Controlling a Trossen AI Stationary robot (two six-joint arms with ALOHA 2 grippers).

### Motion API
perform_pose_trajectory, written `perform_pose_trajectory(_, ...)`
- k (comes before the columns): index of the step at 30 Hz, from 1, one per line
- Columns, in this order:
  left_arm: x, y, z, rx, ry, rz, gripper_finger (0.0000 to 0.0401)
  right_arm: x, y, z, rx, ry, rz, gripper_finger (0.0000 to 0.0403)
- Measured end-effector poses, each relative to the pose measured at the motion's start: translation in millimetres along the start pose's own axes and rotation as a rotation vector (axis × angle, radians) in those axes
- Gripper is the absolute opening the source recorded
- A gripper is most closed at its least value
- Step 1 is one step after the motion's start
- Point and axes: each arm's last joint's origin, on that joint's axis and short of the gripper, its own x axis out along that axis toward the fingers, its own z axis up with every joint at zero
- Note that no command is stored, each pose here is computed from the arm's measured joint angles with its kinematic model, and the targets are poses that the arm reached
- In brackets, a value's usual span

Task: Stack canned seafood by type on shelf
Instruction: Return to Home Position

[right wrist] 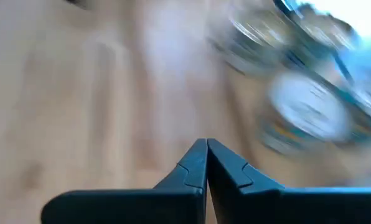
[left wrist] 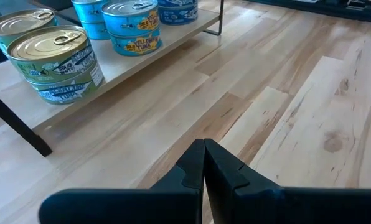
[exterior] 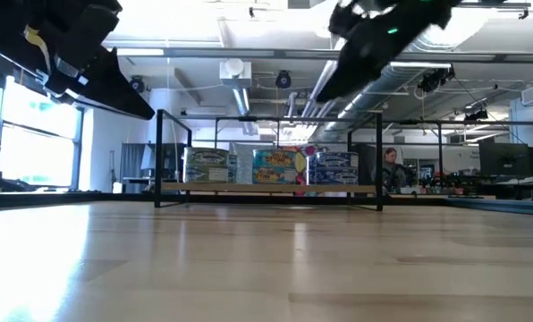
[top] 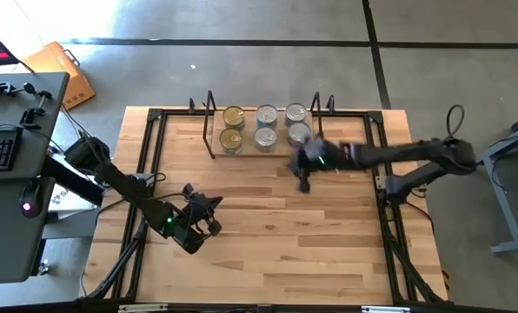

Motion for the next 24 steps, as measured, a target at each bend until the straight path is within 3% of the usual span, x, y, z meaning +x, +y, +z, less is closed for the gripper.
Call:
perform_pose_trajectory(5, 5, -1, 5, 0.023, -0.031, 0.013, 0.0000, -10, 67, -39, -0.090, -0.275, 0.195, 0.0000)
perform_pose_trajectory(11, 19, -4, 19, 0.084, -0.070, 0.026, 0.0000, -19, 111, -76, -0.034, -0.338, 0.184, 0.0000)
perform_pose_trajectory(14, 28, -6, 29, 0.114, -0.081, 0.001, 0.0000, -23, 121, -85, -0.013, -0.331, 0.162, 0.0000)
perform_pose_trajectory(18, 41, -9, 43, 0.151, -0.067, -0.118, 0.0000, -25, 125, -84, -0.010, -0.331, 0.188, 0.0000)
perform_pose_trajectory(21, 46, -9, 51, 0.171, -0.083, -0.159, 0.0000, -38, 121, -73, 0.047, -0.366, 0.182, 0.0000)
perform_pose_trajectory(24, 47, -5, 55, 0.187, -0.089, -0.148, 0.0000, -55, 109, -76, -0.008, -0.322, 0.156, 0.0000)
